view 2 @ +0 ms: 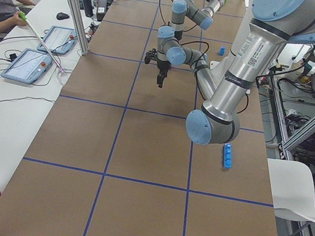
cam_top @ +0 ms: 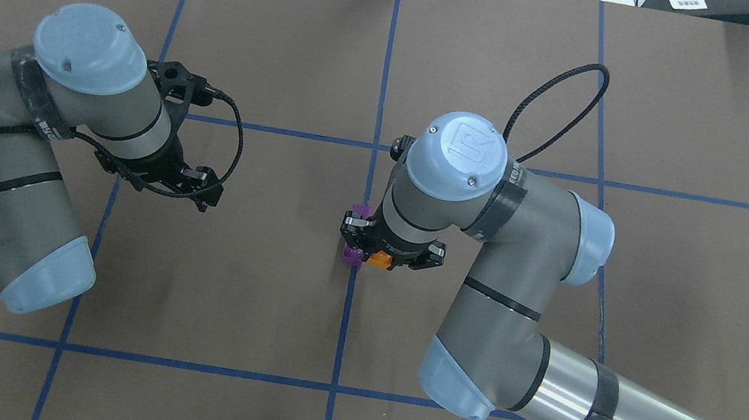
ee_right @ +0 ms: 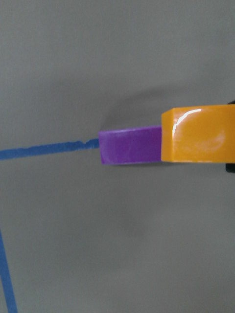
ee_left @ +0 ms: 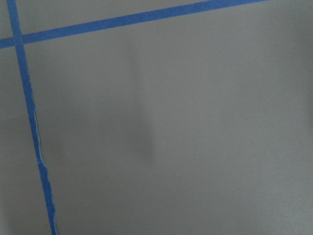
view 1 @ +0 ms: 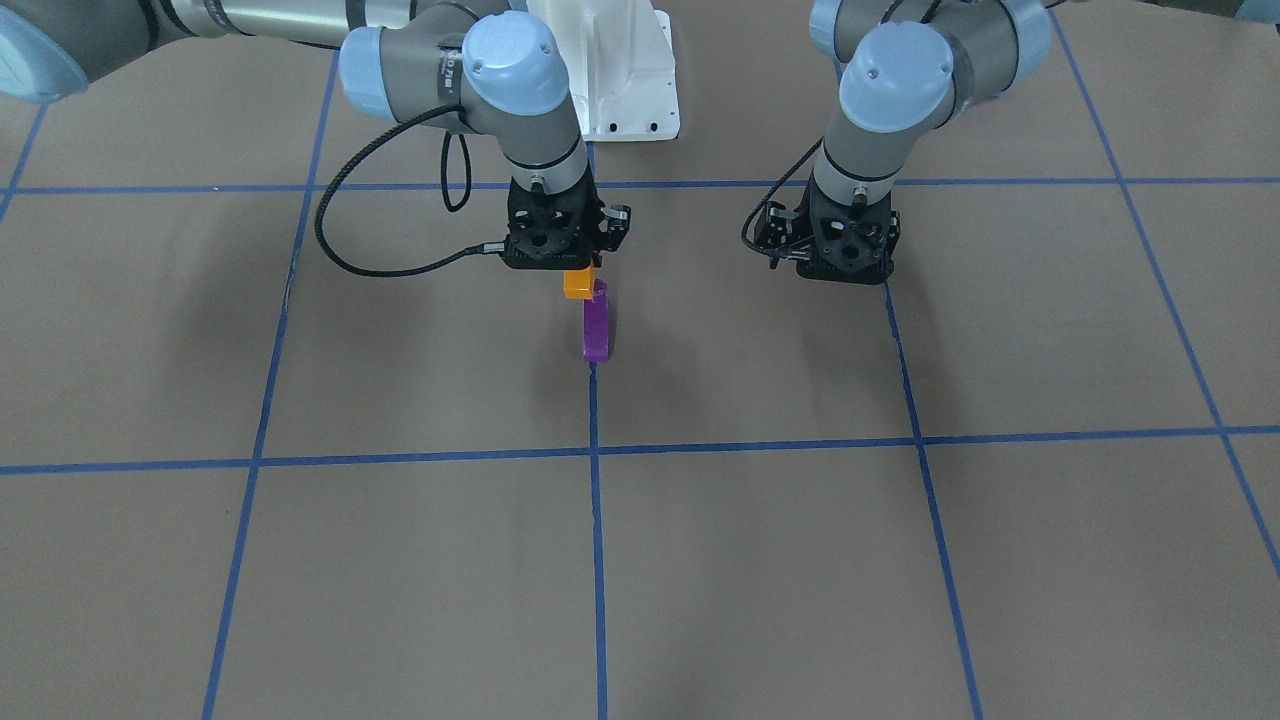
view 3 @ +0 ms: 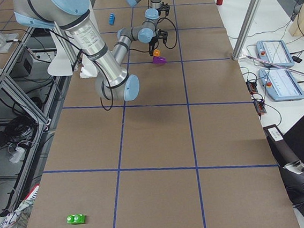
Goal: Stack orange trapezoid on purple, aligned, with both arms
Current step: 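Lower the orange block onto the purple block and align it with the right gripper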
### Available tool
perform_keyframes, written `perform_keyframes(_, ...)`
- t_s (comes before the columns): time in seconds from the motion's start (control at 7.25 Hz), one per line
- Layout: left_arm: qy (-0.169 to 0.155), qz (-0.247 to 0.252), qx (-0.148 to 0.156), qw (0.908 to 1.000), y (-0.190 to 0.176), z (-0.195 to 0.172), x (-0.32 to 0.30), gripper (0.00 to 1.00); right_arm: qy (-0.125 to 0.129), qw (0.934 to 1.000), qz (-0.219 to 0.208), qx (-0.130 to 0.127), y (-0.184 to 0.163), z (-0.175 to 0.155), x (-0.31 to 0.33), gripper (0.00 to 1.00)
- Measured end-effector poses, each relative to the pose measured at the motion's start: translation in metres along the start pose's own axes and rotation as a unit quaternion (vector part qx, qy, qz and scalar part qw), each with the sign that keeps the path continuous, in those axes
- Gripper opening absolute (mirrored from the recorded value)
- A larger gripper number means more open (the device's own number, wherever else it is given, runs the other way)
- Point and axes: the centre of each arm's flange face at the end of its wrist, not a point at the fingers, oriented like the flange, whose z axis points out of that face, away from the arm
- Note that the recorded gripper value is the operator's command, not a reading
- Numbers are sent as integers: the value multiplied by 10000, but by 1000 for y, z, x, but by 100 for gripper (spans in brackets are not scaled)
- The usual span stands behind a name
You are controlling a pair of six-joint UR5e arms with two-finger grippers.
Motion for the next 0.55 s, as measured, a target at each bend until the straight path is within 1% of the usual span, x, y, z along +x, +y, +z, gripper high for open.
perform_keyframes(0.28, -2, -13, -7, 10000, 0, 1, 0, 100, 80, 9998, -162, 56, -4, 8, -15, 0)
perform_keyframes(0.55, -1, -28, -15, 10000, 1, 1, 0, 100, 171, 9994, -309, 72, -7, 13, -14, 0)
